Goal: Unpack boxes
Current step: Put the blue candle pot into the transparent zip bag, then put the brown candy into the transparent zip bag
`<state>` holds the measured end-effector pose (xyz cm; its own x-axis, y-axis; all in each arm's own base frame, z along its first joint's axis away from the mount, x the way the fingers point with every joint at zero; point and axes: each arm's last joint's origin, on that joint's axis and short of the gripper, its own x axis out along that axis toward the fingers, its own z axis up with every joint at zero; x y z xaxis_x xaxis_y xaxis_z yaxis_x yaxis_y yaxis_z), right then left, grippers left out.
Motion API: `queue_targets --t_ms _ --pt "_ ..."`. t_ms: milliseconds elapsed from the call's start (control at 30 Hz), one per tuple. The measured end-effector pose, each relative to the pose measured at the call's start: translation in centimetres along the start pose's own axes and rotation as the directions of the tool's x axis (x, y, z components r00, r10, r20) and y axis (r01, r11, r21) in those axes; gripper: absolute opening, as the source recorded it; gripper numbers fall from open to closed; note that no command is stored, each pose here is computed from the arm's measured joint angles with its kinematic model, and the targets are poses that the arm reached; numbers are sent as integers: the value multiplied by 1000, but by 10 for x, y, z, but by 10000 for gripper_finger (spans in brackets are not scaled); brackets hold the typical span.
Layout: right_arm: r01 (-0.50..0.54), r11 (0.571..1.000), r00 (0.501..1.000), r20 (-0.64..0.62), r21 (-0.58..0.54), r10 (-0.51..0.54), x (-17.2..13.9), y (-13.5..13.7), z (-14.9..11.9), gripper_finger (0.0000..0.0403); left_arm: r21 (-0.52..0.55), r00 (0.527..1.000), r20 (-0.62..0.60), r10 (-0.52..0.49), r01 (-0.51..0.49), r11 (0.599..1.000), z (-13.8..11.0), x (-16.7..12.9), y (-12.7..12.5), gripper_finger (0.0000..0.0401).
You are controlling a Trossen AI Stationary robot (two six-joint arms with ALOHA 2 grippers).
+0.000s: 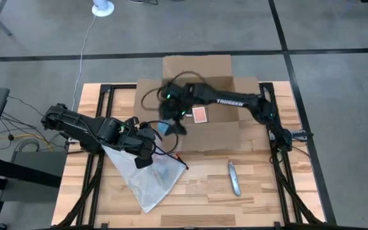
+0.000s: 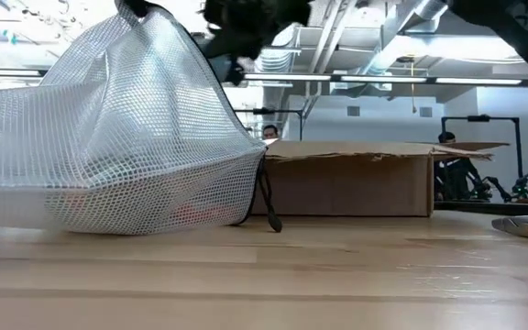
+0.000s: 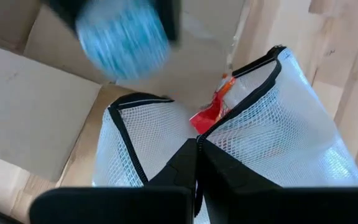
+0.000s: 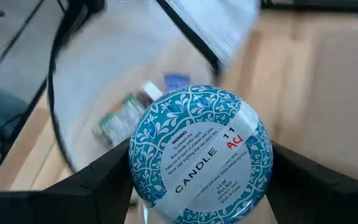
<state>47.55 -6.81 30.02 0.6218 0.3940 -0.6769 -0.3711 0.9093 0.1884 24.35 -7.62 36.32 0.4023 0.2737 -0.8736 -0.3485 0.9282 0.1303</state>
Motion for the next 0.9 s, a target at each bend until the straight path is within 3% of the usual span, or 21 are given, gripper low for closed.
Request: queue_targets --t_ms 233,367,533,633,700,900 --pt "-81 997 994 -74 -2 81 49 26 -6 272 6 1000 -14 -2 3 1000 -1 0 0 0" --pt "-100 994 995 -33 -38 98 74 42 0 272 -1 1000 -5 -8 8 1000 0 0 0 0" --pt "-44 999 999 -1 0 44 100 51 1 272 -11 1000 -13 -18 17 1000 -1 0 -1 0" --pt "25 999 1000 4 35 -25 103 55 3 350 -8 1000 -15 -15 15 1000 -2 -1 -2 0" --pt "88 995 996 -10 40 -88 100 52 3 375 -20 1000 -14 -16 16 1000 -4 -3 -4 0" --pt "147 989 984 -108 35 -143 65 31 -4 265 -49 1000 -4 -9 9 999 -5 -4 -6 0"
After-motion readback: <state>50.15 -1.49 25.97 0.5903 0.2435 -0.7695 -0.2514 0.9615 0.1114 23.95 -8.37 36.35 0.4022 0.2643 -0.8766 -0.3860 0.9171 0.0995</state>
